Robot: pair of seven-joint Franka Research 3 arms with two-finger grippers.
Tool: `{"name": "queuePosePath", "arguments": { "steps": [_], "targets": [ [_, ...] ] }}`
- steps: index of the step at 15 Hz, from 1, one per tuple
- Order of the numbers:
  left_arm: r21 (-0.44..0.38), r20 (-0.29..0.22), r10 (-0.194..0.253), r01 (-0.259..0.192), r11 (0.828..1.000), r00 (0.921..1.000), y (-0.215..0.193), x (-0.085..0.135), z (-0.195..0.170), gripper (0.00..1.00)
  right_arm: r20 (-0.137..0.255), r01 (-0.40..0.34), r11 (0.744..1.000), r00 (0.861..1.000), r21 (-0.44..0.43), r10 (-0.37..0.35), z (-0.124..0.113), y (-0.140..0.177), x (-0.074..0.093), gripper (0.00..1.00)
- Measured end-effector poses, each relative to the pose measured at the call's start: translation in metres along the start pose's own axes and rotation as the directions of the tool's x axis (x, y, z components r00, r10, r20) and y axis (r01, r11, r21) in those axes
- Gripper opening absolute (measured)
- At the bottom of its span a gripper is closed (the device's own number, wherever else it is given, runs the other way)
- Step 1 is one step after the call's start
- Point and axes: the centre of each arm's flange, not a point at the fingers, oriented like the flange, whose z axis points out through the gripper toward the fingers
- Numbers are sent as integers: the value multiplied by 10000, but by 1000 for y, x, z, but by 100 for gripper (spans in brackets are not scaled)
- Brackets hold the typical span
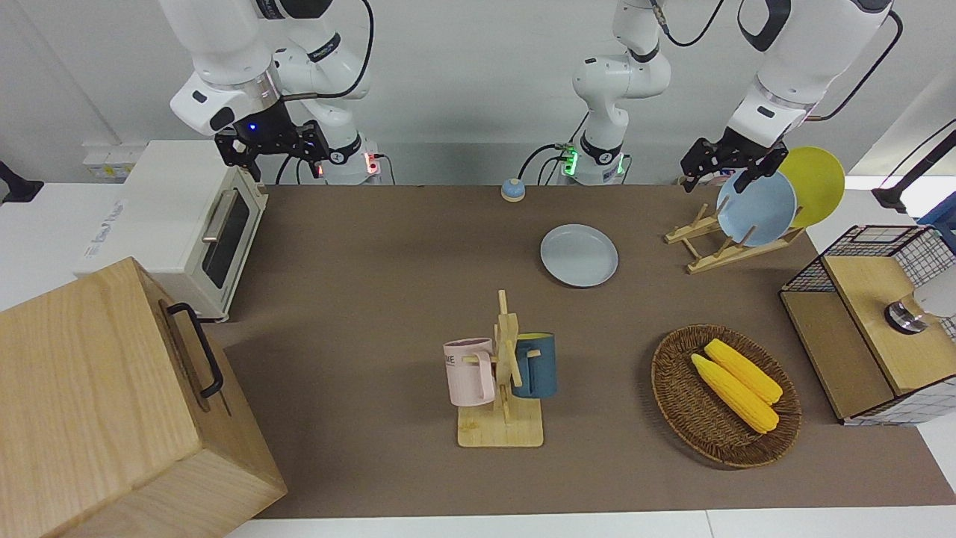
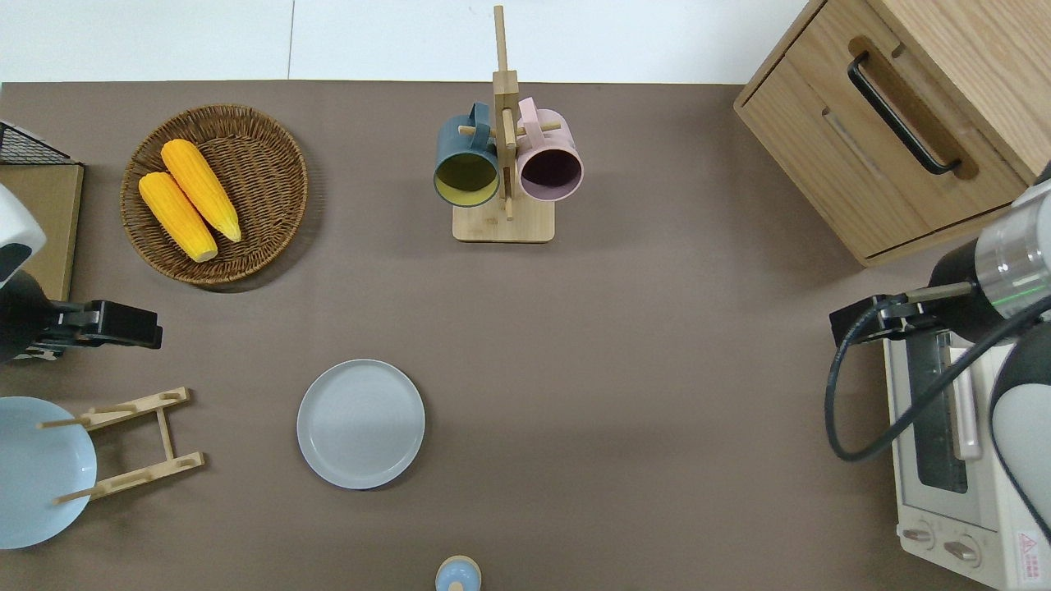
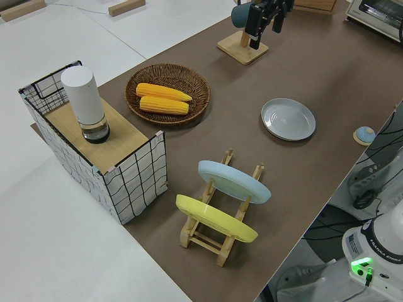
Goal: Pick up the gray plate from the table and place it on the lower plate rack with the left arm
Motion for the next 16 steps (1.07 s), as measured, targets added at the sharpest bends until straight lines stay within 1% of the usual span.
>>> {"name": "queuePosePath", "arguments": {
  "steps": [5, 11, 16],
  "targets": [
    [-13, 94, -63, 64, 10000, 9999, -4, 3, 5, 100, 0, 0, 10000, 10000, 0, 0, 0, 0, 0, 99],
    [-23, 177, -23, 24, 10000, 9998, -1, 5, 8, 100, 0, 0, 10000, 10000, 0, 0, 0, 0, 0, 99],
    [-34, 437, -30, 32, 10000, 9990, -2, 6, 16, 100, 0, 0, 10000, 10000, 0, 0, 0, 0, 0, 99]
  ]
}}
